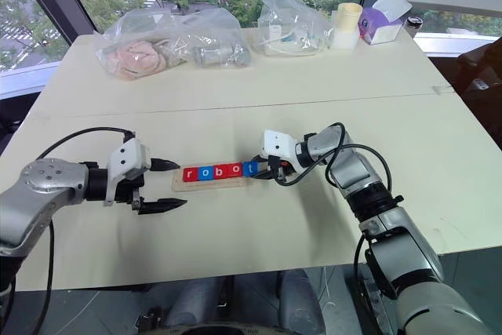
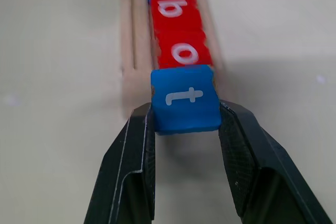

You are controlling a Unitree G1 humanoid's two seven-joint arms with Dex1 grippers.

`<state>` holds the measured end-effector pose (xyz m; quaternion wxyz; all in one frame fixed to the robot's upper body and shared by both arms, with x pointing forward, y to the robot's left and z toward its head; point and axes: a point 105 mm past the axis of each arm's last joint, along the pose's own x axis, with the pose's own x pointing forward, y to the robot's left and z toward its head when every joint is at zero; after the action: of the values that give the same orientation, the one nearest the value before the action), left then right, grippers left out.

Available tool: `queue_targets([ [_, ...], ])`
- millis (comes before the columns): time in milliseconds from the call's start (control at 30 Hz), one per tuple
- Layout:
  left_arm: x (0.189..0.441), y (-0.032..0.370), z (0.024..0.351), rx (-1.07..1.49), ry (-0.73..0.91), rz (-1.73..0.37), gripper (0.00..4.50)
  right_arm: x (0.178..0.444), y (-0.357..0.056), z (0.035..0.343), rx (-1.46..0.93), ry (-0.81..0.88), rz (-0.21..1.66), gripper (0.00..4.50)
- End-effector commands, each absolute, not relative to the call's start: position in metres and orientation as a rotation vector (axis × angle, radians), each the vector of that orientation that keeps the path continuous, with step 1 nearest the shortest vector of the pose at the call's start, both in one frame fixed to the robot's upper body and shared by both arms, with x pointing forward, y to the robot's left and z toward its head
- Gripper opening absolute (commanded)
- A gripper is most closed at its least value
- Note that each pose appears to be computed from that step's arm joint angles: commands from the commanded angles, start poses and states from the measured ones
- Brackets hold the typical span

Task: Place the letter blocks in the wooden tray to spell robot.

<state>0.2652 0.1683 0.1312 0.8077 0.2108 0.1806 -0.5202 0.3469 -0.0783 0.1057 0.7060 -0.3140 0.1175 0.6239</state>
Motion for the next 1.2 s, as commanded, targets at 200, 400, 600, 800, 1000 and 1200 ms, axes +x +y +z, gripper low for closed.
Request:
queue_targets([
  [200, 0.266, 0.165, 0.140, 0.457, 0.338, -1.097, 4.50, 0.349, -0.070, 0.115, -0.713, 0.231, 1.439, 1.12],
  [400, 0.267, 0.162, 0.138, 0.445, 0.332, -1.099, 4.50, 0.342, -0.064, 0.116, -0.685, 0.248, 1.490, 1.12],
  [600, 0.267, 0.161, 0.136, 0.442, 0.330, -1.097, 4.50, 0.344, -0.057, 0.114, -0.700, 0.240, 1.488, 1.12],
  [800, 0.267, 0.159, 0.136, 0.438, 0.325, -1.096, 4.50, 0.350, -0.052, 0.112, -0.704, 0.231, 1.467, 1.12],
  [1000, 0.267, 0.158, 0.136, 0.436, 0.319, -1.093, 4.50, 0.353, -0.051, 0.109, -0.707, 0.228, 1.453, 1.12],
  [1200, 0.268, 0.158, 0.136, 0.437, 0.318, -1.092, 4.50, 0.353, -0.050, 0.114, -0.668, 0.214, 1.443, 2.62],
])
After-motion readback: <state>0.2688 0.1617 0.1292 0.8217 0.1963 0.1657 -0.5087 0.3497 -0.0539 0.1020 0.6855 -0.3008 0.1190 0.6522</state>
